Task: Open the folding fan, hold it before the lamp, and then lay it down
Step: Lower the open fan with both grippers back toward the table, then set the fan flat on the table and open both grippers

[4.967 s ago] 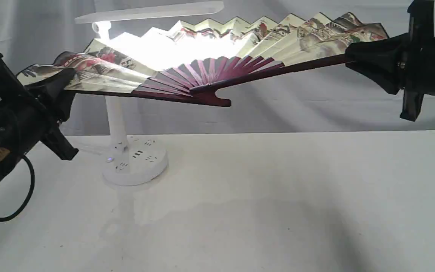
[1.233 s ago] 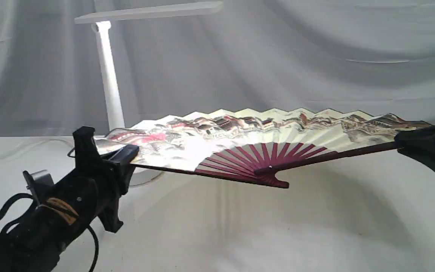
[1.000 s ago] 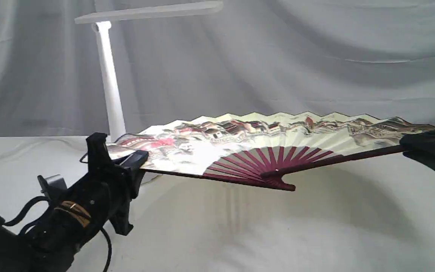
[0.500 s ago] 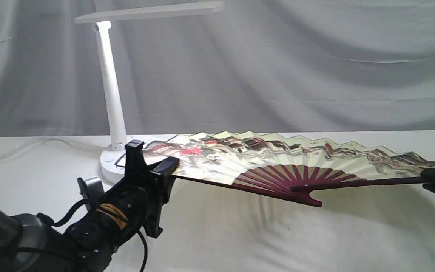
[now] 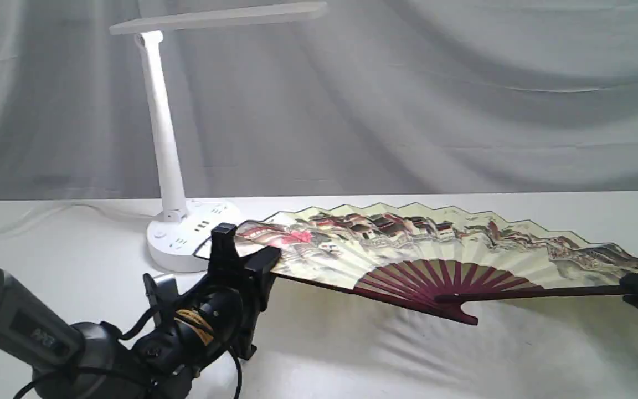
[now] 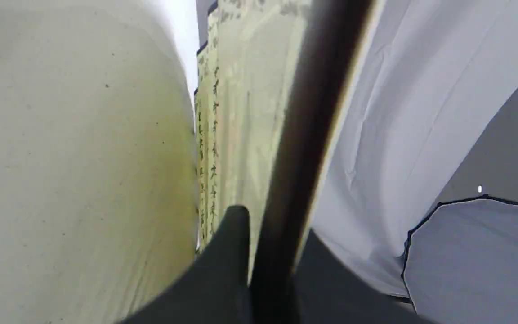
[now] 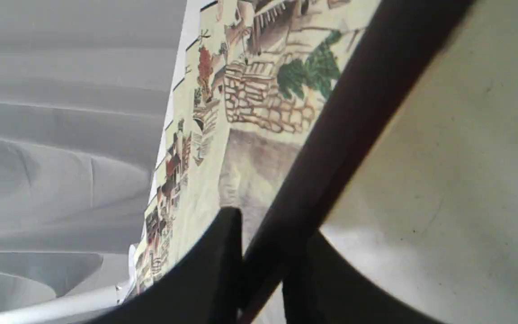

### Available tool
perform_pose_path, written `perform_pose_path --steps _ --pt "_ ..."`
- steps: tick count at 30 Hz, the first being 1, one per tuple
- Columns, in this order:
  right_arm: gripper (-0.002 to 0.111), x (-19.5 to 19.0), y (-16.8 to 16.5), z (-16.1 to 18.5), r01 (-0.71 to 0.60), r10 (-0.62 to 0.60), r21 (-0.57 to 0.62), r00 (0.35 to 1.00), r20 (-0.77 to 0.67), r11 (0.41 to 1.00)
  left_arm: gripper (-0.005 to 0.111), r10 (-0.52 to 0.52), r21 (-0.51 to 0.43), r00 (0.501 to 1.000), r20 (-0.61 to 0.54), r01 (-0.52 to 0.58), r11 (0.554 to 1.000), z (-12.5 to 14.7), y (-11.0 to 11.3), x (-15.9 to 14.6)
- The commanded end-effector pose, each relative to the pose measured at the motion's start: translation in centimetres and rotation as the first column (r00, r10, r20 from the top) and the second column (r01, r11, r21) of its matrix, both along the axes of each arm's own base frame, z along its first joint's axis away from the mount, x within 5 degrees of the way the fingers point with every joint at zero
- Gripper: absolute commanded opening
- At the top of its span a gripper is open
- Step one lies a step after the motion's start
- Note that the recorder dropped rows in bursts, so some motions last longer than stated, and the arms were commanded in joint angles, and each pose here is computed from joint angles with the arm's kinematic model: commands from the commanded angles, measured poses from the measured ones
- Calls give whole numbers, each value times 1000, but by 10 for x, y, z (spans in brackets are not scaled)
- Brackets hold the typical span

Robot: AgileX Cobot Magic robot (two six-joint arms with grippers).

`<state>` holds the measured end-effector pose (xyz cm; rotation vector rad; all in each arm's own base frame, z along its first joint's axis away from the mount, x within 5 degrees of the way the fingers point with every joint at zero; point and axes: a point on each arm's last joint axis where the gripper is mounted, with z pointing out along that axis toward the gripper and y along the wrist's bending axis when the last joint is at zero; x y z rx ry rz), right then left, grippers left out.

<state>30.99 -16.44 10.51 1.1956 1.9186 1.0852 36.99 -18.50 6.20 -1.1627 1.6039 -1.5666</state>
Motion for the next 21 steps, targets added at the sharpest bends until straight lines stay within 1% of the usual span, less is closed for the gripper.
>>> perform_pose_path --steps 1,6,8,10,12,16,18,21 --pt "0 -8 -17 -13 25 -44 -173 993 -106 985 0 131 -135 988 80 -119 984 20 10 11" --pt "0 -8 -18 -15 24 -49 -202 992 -120 979 0 146 -116 985 94 -135 984 21 11 12" --pt "0 -9 -19 -15 26 -53 -206 991 -125 978 0 130 -111 987 97 -119 987 21 10 12" --pt "0 -9 -19 -15 26 -53 -206 991 -125 978 2 113 -94 991 76 -106 990 19 9 11" --pt "0 -9 -19 -15 26 -53 -206 991 -125 978 5 108 -82 993 55 -104 991 16 8 11" --pt "0 -9 -19 -15 27 -54 -207 991 -126 978 15 109 -89 992 65 -103 991 17 8 11" --pt "5 -9 -19 -15 27 -54 -207 991 -126 978 22 109 -89 992 63 -103 991 17 8 11" --pt "18 -9 -19 -15 27 -54 -207 991 -126 978 29 109 -89 992 63 -103 991 17 8 11"
